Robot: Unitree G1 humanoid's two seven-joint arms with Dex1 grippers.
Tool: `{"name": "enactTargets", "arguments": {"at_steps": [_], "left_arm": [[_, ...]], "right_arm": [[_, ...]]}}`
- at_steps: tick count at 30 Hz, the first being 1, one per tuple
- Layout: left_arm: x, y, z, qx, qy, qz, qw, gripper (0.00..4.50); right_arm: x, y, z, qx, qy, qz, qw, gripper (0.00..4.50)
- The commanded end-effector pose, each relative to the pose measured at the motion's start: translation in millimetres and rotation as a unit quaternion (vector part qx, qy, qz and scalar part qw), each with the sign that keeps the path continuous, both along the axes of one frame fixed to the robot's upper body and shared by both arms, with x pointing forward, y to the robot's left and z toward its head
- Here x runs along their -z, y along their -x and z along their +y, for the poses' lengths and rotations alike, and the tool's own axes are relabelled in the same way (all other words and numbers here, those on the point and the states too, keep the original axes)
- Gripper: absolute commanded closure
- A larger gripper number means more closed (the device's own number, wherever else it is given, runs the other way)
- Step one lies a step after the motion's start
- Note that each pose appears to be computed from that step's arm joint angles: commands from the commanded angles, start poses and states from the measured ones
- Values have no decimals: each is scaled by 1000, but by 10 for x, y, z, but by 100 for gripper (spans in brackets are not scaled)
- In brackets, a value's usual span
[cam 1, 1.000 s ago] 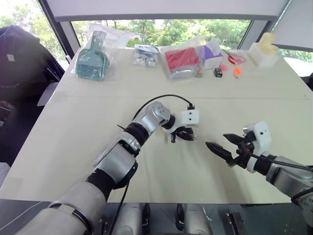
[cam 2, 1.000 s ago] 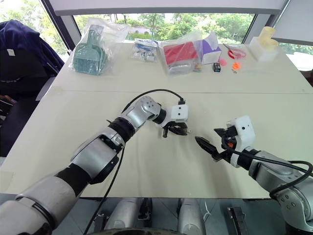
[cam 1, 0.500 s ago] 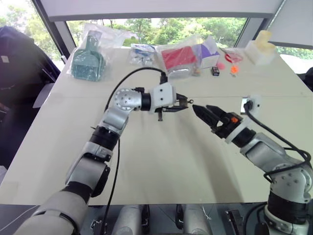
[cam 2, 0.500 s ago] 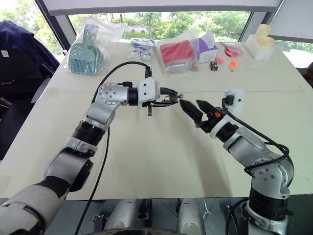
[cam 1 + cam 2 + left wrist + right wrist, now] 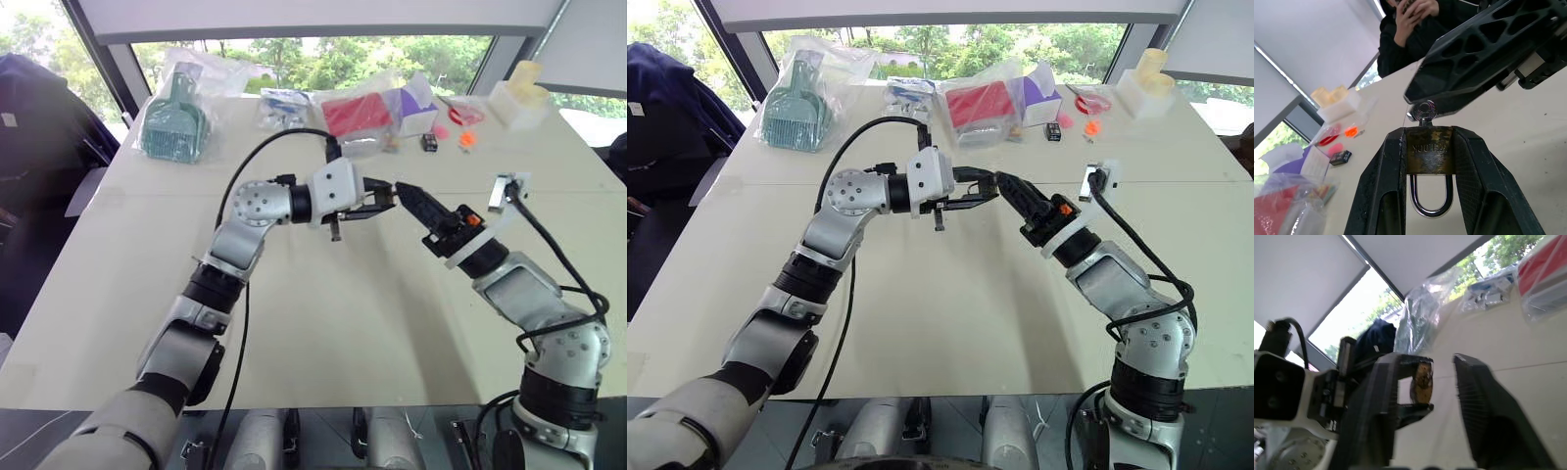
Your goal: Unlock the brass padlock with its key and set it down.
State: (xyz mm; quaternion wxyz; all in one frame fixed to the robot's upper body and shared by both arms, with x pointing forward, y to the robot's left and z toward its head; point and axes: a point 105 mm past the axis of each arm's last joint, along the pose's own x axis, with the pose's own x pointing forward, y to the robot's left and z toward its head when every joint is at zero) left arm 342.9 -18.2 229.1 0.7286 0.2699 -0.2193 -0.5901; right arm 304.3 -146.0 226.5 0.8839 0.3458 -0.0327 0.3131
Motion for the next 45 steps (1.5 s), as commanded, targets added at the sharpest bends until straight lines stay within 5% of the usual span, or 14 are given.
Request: {"name": "enactTargets", "arguments": {"at_steps": [1, 16, 29, 34, 37, 40, 45], "left_arm": [[-199, 36, -24, 10, 26, -26, 999, 373], [-457, 168, -75, -3, 53, -190, 980, 373], [-540, 255, -108, -47, 69, -448, 890, 373], [-541, 210, -110, -61, 76, -468, 878, 373], [-446, 38, -112, -65, 66, -358, 929, 373], [-399, -49, -83, -52, 55, -274, 959, 373], [-324, -82, -27, -20, 15, -207, 978, 373]], "right_arm": [[-107, 38, -5, 1, -18, -16, 1000, 443], [-70, -31, 80, 15, -73, 16, 997, 443], [-78, -151, 56, 38, -197, 74, 977, 443], [-83, -154, 86, 34, -213, 85, 973, 443], [-208, -73, 33, 37, -138, 19, 990, 443], [-286, -9, -83, 36, -71, -27, 996, 361], [-319, 106, -233, 8, 52, -57, 997, 112]]}}
